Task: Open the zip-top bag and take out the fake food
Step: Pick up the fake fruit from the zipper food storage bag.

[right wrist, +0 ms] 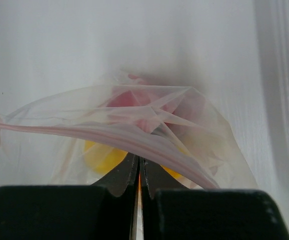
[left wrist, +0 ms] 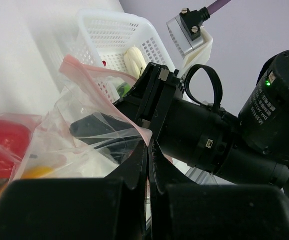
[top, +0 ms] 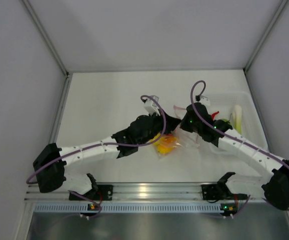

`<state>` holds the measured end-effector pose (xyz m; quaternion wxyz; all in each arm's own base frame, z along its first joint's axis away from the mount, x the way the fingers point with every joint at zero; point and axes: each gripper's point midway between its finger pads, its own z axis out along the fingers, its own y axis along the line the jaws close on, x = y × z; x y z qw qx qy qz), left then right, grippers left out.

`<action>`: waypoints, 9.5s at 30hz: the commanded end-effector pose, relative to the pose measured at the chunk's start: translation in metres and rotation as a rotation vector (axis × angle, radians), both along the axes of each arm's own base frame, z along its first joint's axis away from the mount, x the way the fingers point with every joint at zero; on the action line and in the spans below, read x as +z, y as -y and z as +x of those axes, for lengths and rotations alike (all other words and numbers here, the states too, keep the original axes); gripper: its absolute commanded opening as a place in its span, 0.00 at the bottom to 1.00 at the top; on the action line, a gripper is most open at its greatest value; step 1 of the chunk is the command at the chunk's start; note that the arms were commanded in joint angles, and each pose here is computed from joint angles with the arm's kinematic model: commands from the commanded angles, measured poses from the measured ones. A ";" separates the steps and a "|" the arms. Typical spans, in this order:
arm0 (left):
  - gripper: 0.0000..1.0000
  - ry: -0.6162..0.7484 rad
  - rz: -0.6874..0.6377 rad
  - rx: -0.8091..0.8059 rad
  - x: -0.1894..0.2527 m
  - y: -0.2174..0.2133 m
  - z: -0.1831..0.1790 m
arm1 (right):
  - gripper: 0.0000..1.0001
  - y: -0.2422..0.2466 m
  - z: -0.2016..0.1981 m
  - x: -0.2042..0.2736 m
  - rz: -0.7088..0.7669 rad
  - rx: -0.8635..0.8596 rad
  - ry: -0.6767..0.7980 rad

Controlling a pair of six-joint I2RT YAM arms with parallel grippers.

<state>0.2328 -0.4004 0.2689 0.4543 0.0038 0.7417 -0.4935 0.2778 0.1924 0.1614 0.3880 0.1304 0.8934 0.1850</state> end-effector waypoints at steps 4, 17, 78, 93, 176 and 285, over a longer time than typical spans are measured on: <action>0.00 0.050 -0.102 0.011 0.038 -0.004 0.000 | 0.00 -0.017 0.010 0.007 0.057 -0.024 0.072; 0.00 0.093 -0.068 0.084 0.038 -0.018 0.011 | 0.00 -0.061 -0.035 -0.030 0.048 0.173 0.057; 0.00 0.045 -0.338 0.123 0.105 -0.072 -0.013 | 0.00 0.129 0.013 0.042 -0.721 0.029 0.001; 0.00 -0.023 -0.230 0.199 0.025 -0.096 -0.014 | 0.00 0.029 -0.034 -0.003 -0.481 0.446 -0.065; 0.00 -0.127 -0.152 0.057 -0.032 -0.075 -0.046 | 0.50 0.027 0.010 -0.087 -0.053 -0.446 -0.125; 0.00 -0.177 -0.132 0.047 -0.065 -0.090 -0.059 | 0.54 0.030 0.094 -0.085 0.036 -0.461 -0.056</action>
